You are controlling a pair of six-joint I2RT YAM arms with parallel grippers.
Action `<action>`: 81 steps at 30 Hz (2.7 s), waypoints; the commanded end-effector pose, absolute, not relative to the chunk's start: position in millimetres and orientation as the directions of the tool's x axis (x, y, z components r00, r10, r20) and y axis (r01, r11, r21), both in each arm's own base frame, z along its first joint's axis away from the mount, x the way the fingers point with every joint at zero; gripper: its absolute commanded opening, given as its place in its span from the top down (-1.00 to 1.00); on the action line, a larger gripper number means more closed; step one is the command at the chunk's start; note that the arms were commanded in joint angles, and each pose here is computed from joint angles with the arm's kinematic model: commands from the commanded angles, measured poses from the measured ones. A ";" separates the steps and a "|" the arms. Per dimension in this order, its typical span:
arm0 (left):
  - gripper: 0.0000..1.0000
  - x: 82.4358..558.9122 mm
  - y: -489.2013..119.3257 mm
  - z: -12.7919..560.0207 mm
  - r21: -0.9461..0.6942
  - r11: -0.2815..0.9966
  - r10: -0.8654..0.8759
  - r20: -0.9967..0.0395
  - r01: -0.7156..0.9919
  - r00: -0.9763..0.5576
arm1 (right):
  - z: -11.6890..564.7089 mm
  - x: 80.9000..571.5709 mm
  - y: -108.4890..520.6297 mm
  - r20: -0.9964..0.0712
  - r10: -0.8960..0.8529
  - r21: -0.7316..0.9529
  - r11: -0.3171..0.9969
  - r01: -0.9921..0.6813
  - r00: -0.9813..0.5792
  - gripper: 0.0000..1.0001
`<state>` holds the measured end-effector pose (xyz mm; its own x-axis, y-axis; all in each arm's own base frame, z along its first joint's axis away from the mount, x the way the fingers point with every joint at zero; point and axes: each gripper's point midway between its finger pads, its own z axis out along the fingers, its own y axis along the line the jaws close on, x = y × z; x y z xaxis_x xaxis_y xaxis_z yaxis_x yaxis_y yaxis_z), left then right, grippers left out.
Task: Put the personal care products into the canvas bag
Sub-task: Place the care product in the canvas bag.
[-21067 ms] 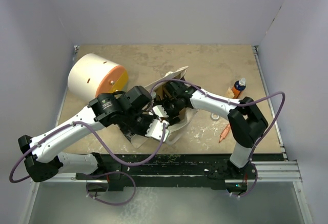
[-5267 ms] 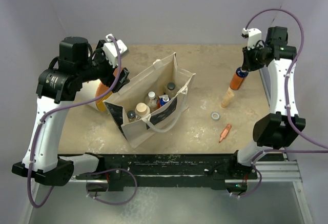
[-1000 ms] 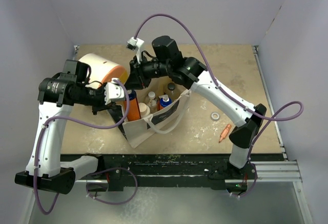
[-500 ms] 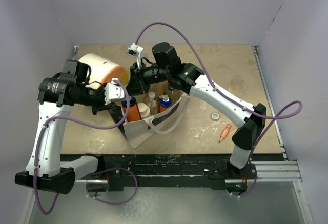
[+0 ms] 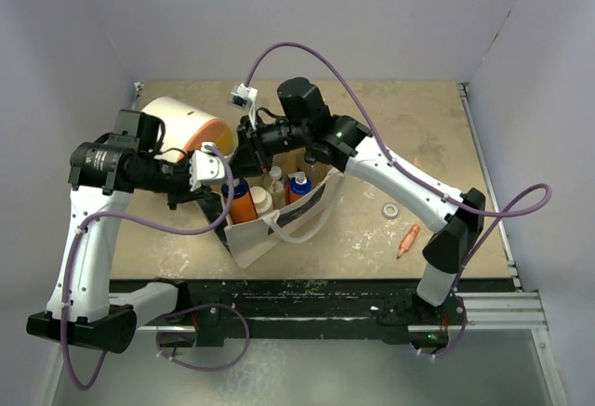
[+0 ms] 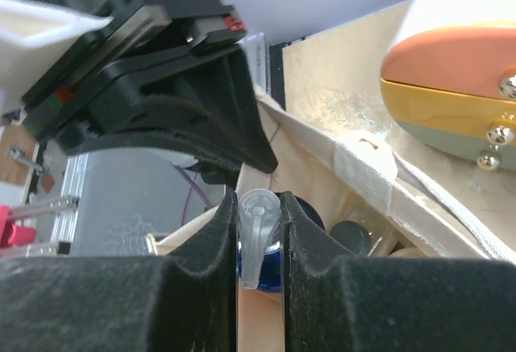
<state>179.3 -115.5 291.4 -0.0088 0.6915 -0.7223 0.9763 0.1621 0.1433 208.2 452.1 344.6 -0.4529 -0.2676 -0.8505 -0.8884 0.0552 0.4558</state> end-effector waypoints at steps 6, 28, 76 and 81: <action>1.00 163.3 -126.5 300.2 0.099 0.173 0.626 -0.779 0.980 -0.032 | 413.2 159.9 421.3 -0.974 -0.149 0.202 -0.249 -0.947 -0.168 1.00; 1.00 166.5 -122.1 286.7 0.120 0.137 0.660 -0.752 0.983 0.000 | 426.8 170.1 377.5 -0.979 -0.204 0.048 -0.178 -0.983 -0.011 1.00; -0.25 172.5 -145.5 327.2 0.034 0.252 0.503 -0.858 0.967 -0.101 | 265.6 209.0 368.2 -0.872 -0.482 0.020 -0.212 -0.977 0.086 1.00; -0.41 165.3 -151.0 337.7 0.060 0.235 0.499 -0.864 0.970 -0.068 | 269.5 211.0 369.1 -0.882 -0.466 0.019 -0.192 -0.981 0.074 1.00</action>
<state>171.2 -141.5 310.9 -0.1274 0.5498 -0.8255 0.9693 0.2454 0.0138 216.9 366.9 235.0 0.0624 -0.5471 -0.8347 -0.9795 -0.1939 0.0539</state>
